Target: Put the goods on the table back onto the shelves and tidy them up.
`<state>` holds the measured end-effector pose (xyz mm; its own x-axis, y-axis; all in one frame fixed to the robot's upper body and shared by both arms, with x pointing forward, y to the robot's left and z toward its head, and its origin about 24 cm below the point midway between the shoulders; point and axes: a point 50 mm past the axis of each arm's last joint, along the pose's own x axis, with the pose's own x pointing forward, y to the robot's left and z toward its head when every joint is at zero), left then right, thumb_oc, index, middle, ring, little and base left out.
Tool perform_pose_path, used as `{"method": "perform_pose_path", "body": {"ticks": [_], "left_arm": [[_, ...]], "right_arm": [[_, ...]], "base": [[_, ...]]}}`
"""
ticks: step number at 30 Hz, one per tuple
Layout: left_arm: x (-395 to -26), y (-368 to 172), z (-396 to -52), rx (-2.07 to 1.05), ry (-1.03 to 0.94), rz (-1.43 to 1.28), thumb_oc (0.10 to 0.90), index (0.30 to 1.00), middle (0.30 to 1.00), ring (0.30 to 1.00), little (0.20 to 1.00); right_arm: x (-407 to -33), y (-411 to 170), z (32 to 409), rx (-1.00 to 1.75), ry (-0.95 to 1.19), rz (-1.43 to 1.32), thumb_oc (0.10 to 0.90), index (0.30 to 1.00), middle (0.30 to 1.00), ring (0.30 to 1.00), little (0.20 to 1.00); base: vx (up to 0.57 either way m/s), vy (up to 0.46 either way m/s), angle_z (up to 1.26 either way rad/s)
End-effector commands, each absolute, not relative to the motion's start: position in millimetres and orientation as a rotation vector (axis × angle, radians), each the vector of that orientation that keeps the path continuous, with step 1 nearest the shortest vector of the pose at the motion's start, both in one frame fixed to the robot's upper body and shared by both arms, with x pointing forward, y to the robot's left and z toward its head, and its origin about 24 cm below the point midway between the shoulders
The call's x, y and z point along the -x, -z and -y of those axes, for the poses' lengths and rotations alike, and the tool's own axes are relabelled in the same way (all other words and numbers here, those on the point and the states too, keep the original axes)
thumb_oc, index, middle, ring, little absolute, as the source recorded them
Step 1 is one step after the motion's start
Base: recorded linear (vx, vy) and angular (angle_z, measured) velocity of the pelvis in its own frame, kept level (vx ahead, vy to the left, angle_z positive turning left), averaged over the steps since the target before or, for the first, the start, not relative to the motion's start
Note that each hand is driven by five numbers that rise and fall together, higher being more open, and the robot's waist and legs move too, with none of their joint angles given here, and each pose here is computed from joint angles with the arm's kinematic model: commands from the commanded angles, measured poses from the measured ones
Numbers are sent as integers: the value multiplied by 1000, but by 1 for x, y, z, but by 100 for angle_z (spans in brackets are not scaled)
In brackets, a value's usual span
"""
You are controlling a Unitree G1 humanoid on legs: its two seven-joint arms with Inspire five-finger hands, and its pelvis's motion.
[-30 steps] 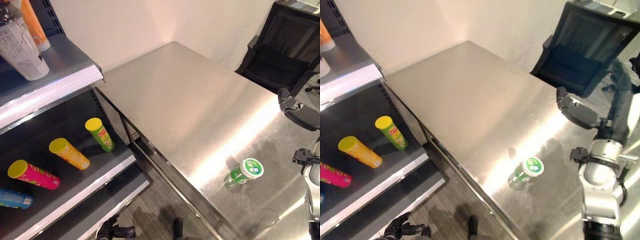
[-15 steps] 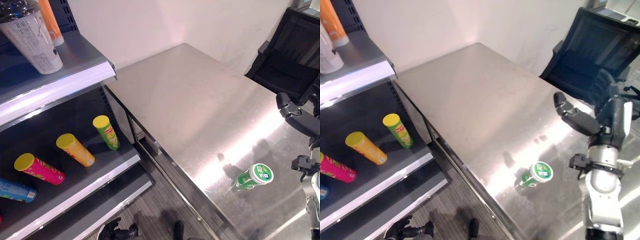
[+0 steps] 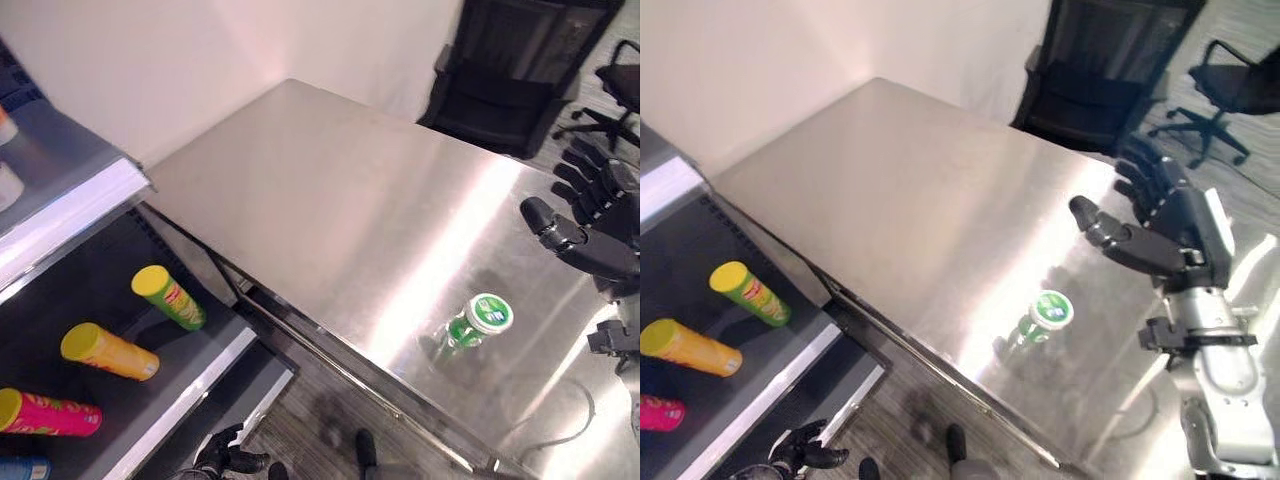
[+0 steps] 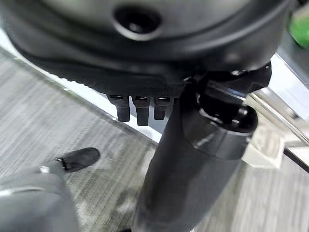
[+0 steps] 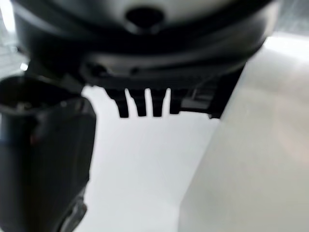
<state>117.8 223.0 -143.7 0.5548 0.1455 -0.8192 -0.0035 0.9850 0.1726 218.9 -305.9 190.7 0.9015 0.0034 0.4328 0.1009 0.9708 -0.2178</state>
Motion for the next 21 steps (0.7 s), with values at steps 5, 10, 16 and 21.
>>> {"method": "perform_pose_path", "body": {"ticks": [5, 10, 16, 21], "left_arm": [[-154, 121, -250, -266, -64, -840, 800, 900, 900, 900, 900], [-148, 118, -265, -274, -108, -854, 800, 900, 900, 900, 900], [-124, 124, -274, -236, -159, -921, 800, 900, 900, 900, 900], [-118, 128, -272, -190, -205, -937, 800, 900, 900, 900, 900]], "right_arm": [[-227, -231, 270, 246, -97, 682, 800, 900, 900, 900, 900], [-236, -232, 254, 252, -188, 686, 800, 900, 900, 900, 900], [-242, -229, 259, 304, -140, 648, 800, 900, 900, 900, 900], [-237, -231, 276, 386, -15, 652, 800, 900, 900, 900, 900]], "base": [[-233, 219, -77], [-278, -26, -53], [-183, -303, -33], [-125, -221, 13]]}}
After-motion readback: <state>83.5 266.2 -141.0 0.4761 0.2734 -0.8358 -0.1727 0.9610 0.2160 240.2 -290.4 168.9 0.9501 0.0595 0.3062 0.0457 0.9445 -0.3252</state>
